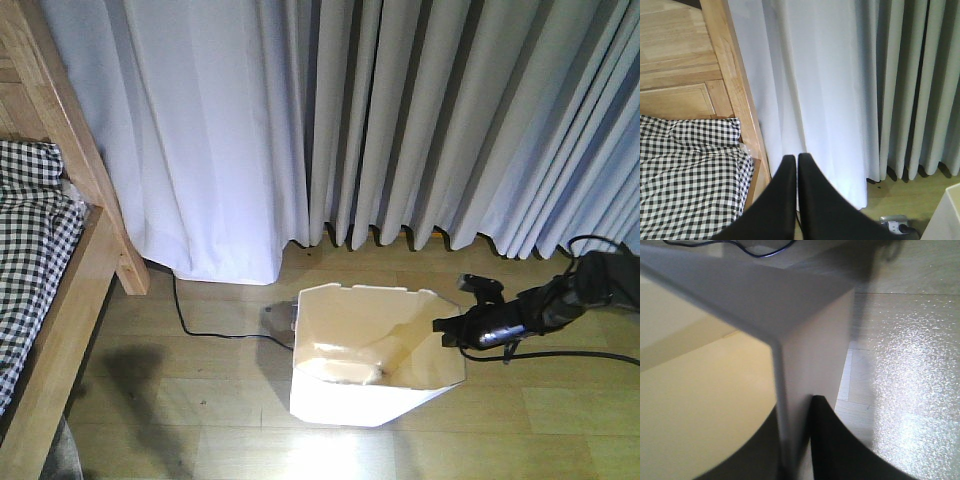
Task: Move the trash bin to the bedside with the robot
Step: 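Lower the bin to the floor near the bed and open the right gripper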
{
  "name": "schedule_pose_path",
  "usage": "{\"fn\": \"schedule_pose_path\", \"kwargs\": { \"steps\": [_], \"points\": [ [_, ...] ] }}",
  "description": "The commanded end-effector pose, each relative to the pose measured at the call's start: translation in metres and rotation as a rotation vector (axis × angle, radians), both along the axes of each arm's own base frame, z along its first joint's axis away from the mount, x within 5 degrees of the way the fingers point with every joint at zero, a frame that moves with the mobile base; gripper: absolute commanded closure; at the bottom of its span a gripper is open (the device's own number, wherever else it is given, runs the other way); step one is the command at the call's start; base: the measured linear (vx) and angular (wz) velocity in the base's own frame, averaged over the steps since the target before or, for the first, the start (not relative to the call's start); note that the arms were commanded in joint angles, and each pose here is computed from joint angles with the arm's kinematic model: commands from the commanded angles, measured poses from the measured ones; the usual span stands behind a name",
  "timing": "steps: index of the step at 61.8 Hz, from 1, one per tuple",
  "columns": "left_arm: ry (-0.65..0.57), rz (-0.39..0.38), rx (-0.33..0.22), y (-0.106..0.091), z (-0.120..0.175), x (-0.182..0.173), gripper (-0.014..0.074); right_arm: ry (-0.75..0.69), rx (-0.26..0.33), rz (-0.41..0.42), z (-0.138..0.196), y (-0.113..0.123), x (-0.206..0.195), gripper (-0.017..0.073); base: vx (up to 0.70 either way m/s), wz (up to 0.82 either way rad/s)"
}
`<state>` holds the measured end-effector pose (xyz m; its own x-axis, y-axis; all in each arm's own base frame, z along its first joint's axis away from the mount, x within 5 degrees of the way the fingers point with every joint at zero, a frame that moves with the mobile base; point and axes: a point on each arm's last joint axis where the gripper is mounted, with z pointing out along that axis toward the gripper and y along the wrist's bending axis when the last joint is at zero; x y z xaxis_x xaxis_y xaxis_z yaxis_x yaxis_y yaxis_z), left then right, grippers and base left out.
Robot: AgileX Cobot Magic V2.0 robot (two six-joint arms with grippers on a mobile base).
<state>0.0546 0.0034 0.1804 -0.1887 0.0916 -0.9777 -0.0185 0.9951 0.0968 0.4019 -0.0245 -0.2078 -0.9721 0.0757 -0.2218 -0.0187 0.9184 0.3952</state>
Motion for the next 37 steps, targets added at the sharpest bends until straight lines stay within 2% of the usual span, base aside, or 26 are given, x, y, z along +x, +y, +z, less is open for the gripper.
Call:
{"fn": "schedule_pose_path", "kwargs": {
  "steps": [1, 6, 13, 37],
  "points": [
    [-0.054, -0.015, -0.012, -0.001, -0.003, 0.001, 0.0599, -0.066, 0.184, 0.009, 0.036, 0.016, 0.033, 0.0561, 0.00, 0.00],
    [-0.054, -0.015, -0.012, -0.001, -0.003, 0.001, 0.0599, -0.073, 0.175, 0.052, 0.029, 0.024, 0.035, 0.0559, 0.00, 0.00],
    [-0.054, -0.015, -0.012, -0.001, -0.003, 0.001, 0.0599, -0.051, 0.173, 0.011, 0.020, 0.022, 0.035, 0.0554, 0.00, 0.00],
    [-0.054, -0.015, -0.012, -0.001, -0.003, 0.001, 0.0599, -0.053, 0.186, -0.031, 0.012, 0.022, 0.041, 0.0511, 0.00, 0.00]
  ]
}}
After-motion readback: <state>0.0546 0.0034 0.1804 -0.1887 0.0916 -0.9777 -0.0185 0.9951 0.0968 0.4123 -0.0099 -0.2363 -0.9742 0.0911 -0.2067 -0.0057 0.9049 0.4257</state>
